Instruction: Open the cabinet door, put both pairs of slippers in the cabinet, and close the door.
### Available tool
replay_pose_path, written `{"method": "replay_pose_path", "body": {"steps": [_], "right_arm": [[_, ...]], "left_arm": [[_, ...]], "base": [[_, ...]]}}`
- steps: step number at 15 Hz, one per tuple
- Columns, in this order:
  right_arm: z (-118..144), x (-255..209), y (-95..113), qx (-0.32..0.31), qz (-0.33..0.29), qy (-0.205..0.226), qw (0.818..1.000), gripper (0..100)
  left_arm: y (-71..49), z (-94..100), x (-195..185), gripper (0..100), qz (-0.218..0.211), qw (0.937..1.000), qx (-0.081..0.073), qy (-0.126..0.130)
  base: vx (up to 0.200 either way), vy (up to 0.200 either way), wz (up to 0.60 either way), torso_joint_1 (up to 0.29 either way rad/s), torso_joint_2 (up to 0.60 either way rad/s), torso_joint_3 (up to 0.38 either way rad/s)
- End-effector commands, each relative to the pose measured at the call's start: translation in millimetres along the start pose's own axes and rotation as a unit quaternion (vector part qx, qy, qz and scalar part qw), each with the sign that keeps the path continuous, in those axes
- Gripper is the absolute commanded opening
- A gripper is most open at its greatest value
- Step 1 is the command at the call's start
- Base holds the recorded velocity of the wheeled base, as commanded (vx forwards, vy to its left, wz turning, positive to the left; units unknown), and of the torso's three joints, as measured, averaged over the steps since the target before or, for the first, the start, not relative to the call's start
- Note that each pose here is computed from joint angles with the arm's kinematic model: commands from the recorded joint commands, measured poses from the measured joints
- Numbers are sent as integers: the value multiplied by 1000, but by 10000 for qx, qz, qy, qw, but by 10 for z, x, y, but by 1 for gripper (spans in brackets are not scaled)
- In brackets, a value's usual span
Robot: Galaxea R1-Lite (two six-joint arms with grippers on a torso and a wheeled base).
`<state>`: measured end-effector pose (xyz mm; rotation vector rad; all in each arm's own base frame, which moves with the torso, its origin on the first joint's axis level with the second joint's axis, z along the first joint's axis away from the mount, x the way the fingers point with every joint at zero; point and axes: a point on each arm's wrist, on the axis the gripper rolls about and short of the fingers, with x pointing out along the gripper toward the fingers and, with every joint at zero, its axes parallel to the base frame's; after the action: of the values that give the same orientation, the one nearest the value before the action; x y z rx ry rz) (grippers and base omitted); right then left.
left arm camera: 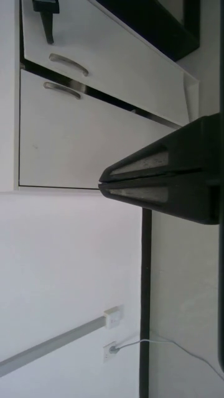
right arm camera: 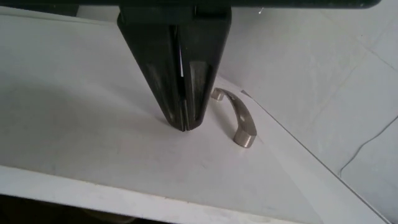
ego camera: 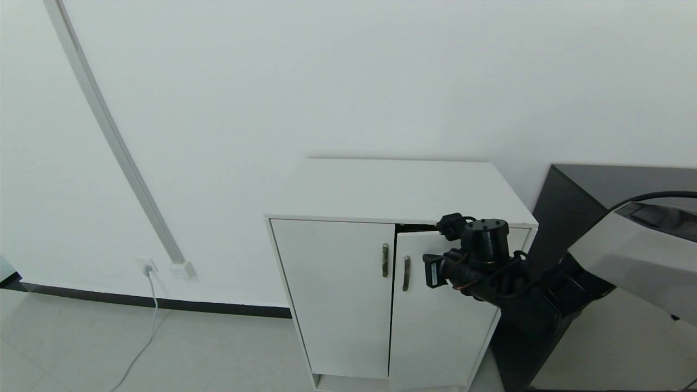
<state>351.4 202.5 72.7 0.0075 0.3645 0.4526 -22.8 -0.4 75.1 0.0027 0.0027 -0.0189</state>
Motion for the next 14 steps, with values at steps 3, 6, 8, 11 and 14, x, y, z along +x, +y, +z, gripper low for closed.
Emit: {"method": "replay_pose_path", "body": {"steps": [3,6,8,11,14], "right_arm": [[-2,74,-57,25,-62,-31,10000,0],[38,100,-103,48,-113,-98,9999,0],[38,128,-141,64,-148,-108,9998,0],[41,167,-179,79,-190,-128,9997,0],[26,172,-180,86,-192,-105,9997,0]], "left_arm": [[0,0,0,0,-5,10000,9,1],[0,0,0,0,-5,10000,9,1],[0,0,0,0,-5,10000,9,1],[0,0,0,0,-5,10000,9,1],[0,0,0,0,-5,10000,9,1]], "base": [[0,0,0,0,0,0],[0,0,0,0,0,0],[0,0,0,0,0,0],[0,0,0,0,0,0],[0,0,0,0,0,0]]}}
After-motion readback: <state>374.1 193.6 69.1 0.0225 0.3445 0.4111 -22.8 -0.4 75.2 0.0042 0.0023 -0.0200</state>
